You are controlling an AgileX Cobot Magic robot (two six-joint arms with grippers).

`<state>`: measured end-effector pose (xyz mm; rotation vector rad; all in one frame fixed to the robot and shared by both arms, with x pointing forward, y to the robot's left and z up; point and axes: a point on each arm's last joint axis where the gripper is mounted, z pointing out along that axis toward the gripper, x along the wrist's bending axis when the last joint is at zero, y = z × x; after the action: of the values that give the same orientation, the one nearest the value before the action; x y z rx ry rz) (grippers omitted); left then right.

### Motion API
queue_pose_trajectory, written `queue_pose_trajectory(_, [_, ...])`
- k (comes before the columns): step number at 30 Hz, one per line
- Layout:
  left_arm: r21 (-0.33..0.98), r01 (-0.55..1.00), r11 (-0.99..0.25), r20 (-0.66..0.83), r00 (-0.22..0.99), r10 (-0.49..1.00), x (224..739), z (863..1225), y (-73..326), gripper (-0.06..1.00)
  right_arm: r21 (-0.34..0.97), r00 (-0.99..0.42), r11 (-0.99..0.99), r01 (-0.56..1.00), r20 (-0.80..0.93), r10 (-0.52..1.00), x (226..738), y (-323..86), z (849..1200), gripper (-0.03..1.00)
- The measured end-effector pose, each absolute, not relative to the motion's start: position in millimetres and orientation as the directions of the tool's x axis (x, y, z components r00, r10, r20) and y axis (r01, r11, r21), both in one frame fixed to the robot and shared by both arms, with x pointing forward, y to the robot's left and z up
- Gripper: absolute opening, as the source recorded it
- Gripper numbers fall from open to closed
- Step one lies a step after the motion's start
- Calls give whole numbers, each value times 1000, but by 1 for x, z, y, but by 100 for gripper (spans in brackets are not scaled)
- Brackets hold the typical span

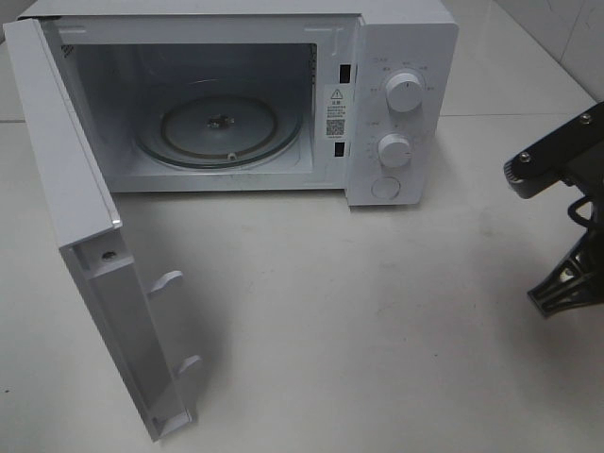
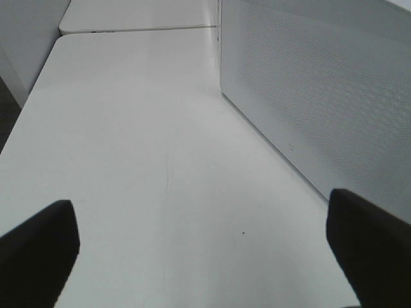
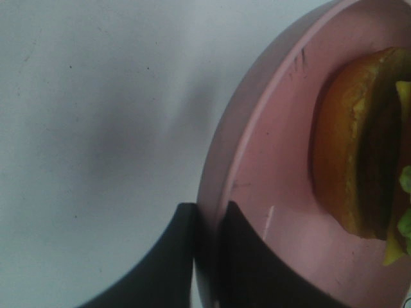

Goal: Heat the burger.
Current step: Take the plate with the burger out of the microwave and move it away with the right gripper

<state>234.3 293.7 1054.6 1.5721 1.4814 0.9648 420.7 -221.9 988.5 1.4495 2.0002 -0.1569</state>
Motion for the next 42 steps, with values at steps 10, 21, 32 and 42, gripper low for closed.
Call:
queue_pose_trajectory(10, [903, 428, -42, 26, 43, 999, 234, 1055, 294, 99, 262, -68, 266, 928, -581, 811, 443, -206, 970, 9])
queue_pose_trajectory(21, [903, 428, -42, 26, 43, 999, 234, 1055, 294, 99, 215, -4, 170, 962, -610, 793, 460, -221, 946, 9])
queue_pose_trajectory(32, [903, 428, -42, 26, 43, 999, 234, 1055, 294, 99, 193, 36, 100, 976, -599, 800, 481, -241, 916, 9])
queue_pose_trajectory(42, [903, 428, -42, 26, 43, 999, 234, 1055, 294, 99, 162, 45, 69, 984, -610, 791, 492, -250, 883, 10])
